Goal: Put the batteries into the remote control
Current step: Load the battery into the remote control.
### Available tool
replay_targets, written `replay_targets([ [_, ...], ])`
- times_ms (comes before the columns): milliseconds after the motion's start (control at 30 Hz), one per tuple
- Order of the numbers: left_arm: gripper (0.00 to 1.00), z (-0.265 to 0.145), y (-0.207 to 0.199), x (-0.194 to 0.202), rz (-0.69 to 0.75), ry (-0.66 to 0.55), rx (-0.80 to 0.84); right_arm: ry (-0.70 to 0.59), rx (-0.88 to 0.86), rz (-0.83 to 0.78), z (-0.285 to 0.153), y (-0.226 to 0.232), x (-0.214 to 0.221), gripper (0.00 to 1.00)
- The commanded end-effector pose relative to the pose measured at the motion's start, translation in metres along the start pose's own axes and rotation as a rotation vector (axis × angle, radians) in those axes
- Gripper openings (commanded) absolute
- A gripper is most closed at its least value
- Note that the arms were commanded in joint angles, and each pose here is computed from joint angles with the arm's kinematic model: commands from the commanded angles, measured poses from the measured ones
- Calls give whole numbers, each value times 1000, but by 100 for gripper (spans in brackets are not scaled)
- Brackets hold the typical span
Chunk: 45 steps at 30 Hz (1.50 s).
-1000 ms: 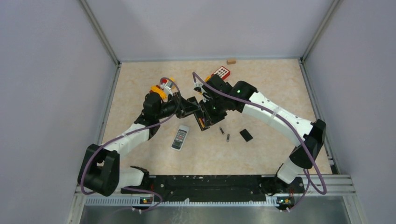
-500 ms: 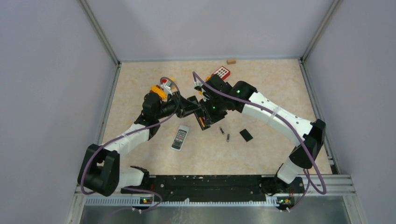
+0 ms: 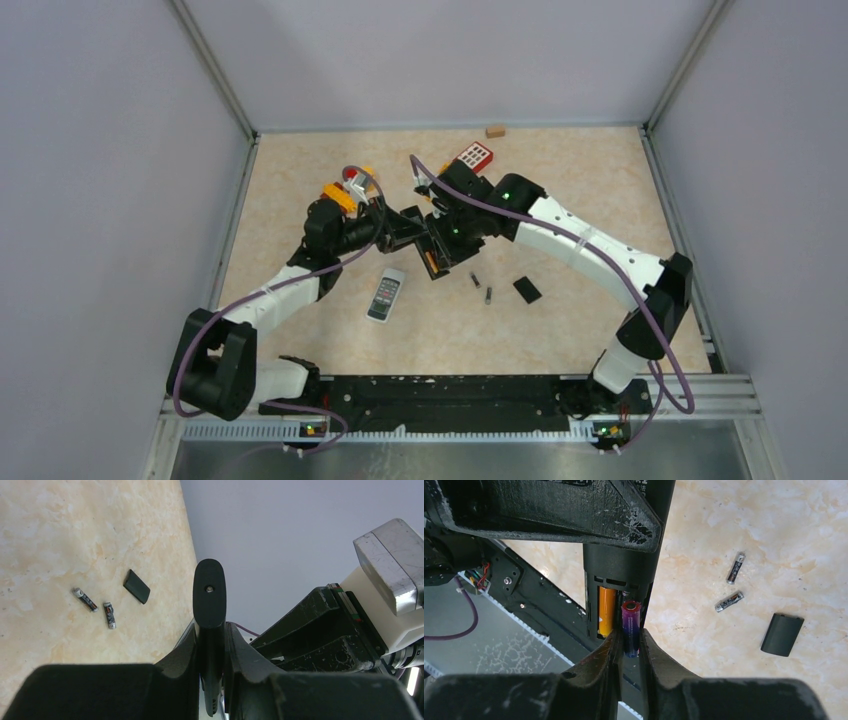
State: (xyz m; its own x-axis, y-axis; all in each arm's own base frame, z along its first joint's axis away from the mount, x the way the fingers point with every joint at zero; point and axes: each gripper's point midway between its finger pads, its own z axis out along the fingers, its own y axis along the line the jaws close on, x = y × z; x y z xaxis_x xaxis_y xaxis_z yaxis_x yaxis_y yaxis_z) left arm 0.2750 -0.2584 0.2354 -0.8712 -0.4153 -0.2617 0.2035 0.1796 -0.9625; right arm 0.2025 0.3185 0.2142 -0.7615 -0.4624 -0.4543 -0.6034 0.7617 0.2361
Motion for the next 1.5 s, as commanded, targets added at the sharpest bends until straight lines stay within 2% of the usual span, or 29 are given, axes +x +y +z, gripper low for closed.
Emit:
replay_targets([
  [0,0,-4,-22,-5,58,-16,75,-32,-49,-17,-3,12,-7,15],
  [167,0,-4,-17,-6,65,-26,60,-38,-64,-17,-6,15,-9,7],
  [500,0,-4,-10,-10,102,-46,38,-31,-86,-10,-15,20,-7,7],
  [800,0,-5,-3,-13,134,-81,24,-15,-93,7,-14,23,-7,9],
  [1300,0,-7,-14,-8,108,-51,65,-4,-11,24,3,7,-10,14],
  [1467,0,-7,-14,-6,100,-45,66,-24,-10,32,3,6,-15,21],
])
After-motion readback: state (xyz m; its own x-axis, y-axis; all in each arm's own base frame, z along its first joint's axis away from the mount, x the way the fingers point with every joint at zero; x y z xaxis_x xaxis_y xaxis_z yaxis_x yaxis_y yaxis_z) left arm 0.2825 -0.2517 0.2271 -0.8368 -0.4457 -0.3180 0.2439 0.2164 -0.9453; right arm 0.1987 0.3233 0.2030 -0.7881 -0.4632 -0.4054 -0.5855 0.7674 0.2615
